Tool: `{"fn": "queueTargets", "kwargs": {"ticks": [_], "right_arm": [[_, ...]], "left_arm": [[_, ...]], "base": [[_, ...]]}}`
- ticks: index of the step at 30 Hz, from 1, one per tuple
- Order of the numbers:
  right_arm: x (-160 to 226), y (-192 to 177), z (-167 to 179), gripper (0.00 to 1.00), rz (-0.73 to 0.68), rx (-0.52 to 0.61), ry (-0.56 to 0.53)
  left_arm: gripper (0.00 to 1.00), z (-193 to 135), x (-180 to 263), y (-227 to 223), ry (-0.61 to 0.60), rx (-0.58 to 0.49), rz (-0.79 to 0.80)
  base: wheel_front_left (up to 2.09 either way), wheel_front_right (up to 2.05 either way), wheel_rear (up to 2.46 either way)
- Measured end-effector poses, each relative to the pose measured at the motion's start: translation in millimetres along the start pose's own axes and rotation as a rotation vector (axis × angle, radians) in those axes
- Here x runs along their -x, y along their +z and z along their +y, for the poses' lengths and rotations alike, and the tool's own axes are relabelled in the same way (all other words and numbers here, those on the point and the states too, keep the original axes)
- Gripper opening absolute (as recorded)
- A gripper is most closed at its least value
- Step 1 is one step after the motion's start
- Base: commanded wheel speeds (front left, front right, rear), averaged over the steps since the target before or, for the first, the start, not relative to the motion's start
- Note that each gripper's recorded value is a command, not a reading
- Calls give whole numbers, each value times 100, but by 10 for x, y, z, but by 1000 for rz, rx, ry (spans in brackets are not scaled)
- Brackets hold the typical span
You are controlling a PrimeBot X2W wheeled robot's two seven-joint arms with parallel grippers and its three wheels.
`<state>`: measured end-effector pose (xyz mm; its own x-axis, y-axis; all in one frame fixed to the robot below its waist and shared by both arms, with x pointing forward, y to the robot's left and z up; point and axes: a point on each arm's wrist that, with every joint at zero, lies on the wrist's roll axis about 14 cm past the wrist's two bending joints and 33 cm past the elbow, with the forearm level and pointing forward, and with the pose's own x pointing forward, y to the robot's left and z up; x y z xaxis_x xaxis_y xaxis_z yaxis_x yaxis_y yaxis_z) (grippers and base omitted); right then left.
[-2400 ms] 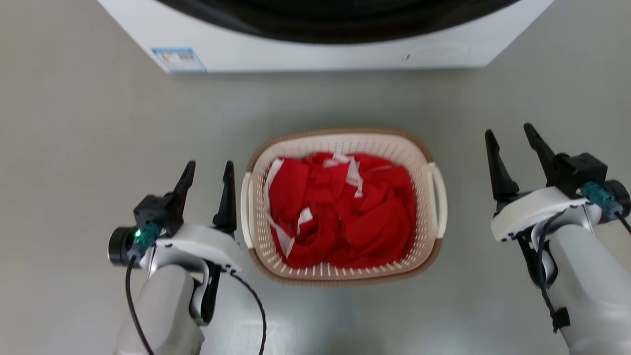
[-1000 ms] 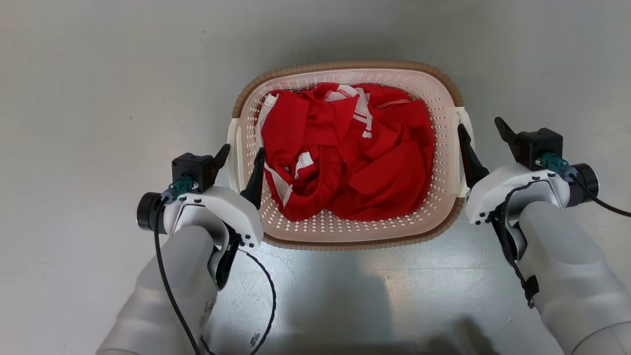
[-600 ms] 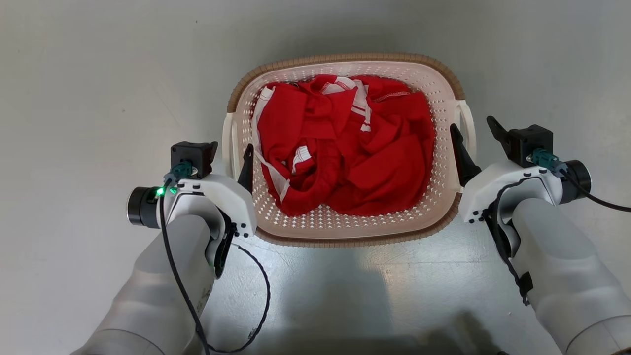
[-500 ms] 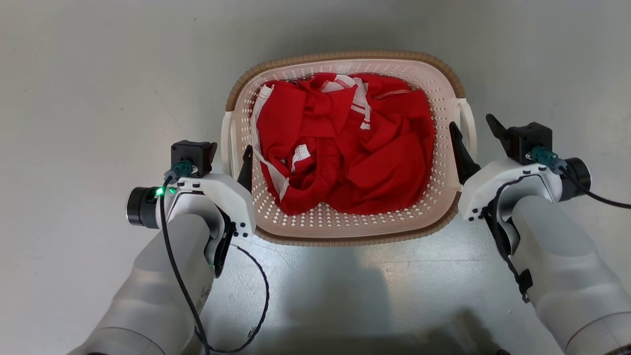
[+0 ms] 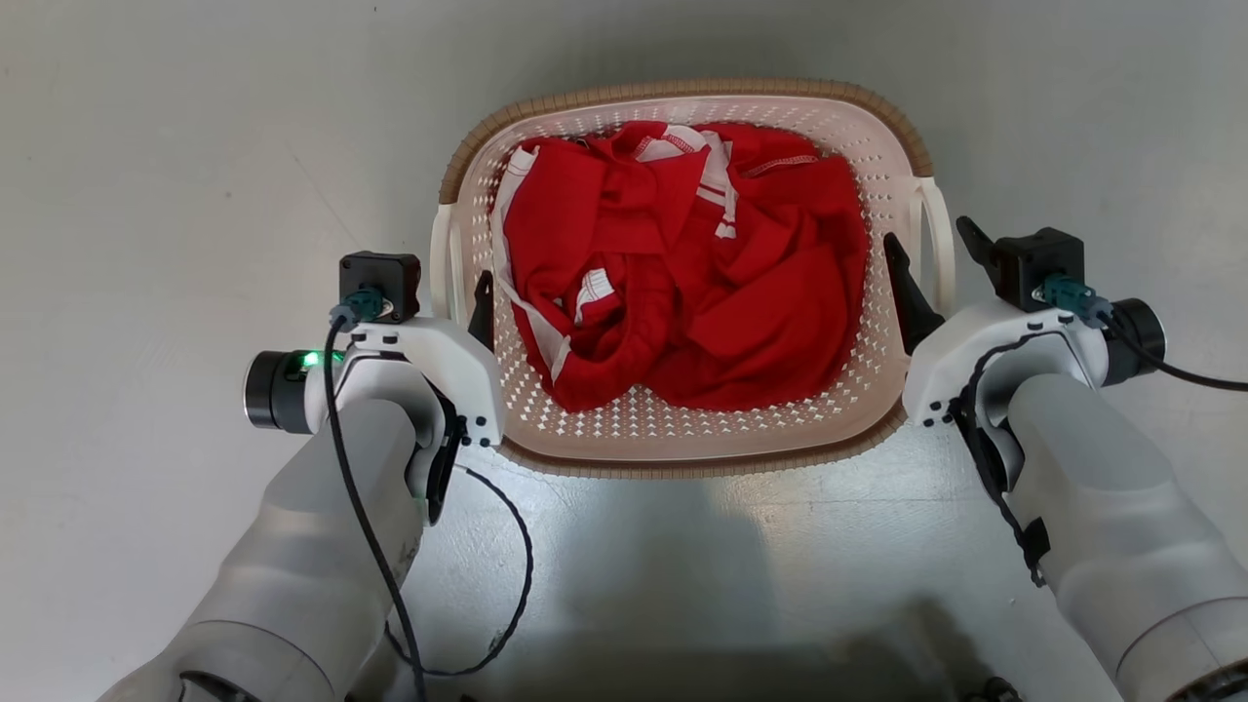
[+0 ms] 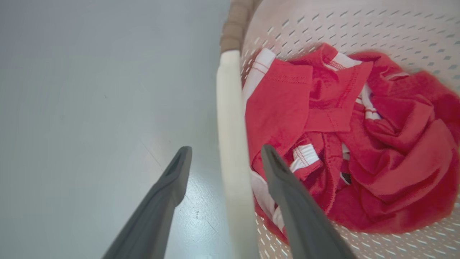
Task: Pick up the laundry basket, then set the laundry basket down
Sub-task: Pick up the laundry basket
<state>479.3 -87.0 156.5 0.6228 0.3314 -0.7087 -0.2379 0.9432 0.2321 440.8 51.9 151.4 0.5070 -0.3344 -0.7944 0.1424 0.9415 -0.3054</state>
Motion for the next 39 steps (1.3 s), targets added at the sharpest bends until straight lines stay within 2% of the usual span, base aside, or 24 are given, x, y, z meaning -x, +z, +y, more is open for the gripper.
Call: {"fn": "queueTargets", "kwargs": {"ticks": [16,18,19,20,21,22,23,39], "right_arm": [[-98,-163,102,100,46,-4,36],[-103,-191,97,100,54,-4,35],[-107,-201,99,100,56,-4,36],[-115,-201,104,83,56,-10,37],[-123,-195,111,47,55,-14,39],[-133,-186,116,40,53,-12,41],[-144,-172,117,1,50,-11,43],[-45,103,182,0,1,-10,41]], "left_arm": [[98,-1,-60,-138,12,12,49],[87,-12,-71,-155,8,11,60],[58,-14,-78,-152,7,10,61],[23,-20,-86,-143,4,7,59],[0,-21,-92,-139,6,7,59],[0,-24,-96,-142,5,5,60],[0,-45,-102,-140,1,11,59],[0,-112,61,44,2,-30,22]], "base": [[0,0,0],[0,0,0],[0,0,0],[0,0,0],[0,0,0],[0,0,0],[0,0,0],[0,0,0]]}}
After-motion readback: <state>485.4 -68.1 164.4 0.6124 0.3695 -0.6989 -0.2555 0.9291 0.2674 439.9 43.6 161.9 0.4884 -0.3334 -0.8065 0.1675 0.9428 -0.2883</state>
